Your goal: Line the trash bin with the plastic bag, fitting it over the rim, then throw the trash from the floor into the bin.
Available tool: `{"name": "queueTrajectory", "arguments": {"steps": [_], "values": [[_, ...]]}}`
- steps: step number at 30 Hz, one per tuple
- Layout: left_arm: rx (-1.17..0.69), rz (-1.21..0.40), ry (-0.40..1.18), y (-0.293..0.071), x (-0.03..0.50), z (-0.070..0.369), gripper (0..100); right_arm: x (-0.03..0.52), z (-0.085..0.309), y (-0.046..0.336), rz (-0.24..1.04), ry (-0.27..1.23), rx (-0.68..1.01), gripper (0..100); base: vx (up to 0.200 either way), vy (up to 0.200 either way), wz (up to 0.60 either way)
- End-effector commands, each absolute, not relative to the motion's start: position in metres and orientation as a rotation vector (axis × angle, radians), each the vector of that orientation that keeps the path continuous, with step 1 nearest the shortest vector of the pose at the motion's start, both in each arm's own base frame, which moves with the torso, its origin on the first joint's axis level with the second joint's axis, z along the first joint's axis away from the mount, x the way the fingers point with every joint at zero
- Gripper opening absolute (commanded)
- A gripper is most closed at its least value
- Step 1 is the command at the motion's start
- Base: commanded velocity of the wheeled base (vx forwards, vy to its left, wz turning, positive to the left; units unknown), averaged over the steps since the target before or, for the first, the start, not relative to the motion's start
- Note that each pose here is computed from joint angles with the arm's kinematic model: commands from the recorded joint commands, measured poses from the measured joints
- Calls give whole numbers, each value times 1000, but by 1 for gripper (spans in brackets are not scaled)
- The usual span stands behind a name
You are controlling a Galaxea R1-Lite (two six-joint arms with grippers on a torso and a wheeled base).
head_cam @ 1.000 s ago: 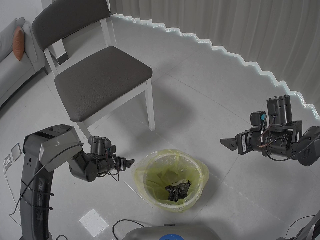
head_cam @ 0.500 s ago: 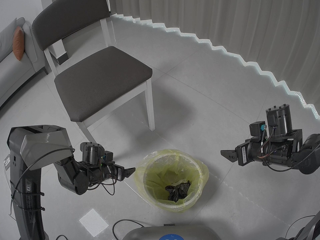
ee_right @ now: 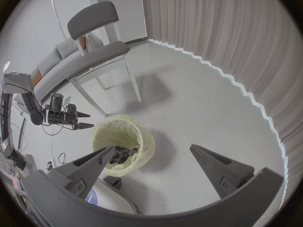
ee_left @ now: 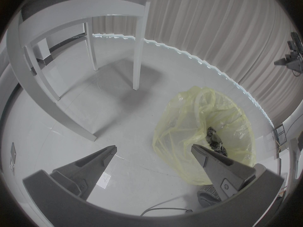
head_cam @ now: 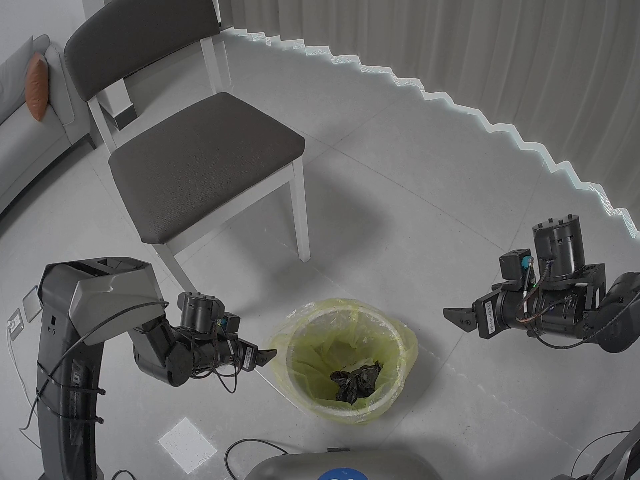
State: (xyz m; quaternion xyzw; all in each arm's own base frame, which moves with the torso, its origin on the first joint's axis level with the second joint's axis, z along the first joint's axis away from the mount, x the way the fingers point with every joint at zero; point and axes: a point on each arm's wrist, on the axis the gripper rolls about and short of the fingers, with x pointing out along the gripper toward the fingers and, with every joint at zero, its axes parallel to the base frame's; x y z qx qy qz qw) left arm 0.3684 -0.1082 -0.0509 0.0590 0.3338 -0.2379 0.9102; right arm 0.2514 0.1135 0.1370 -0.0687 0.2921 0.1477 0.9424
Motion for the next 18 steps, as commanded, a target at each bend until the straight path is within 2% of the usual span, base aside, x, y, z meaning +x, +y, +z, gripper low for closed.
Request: {"name": "queueTrajectory", "arguments": {"steps": [1,9,18], "values": [[165,-503,723,-113,393,-55,100,254,137,111,302,594,-156,100,0,0,0],[214,-528,816,-127,438,-51,100,262,136,101,322,598,-156,100,0,0,0],[240,-551,829,-143,468,-45,100,266,134,98,320,598,-150,100,0,0,0]]}}
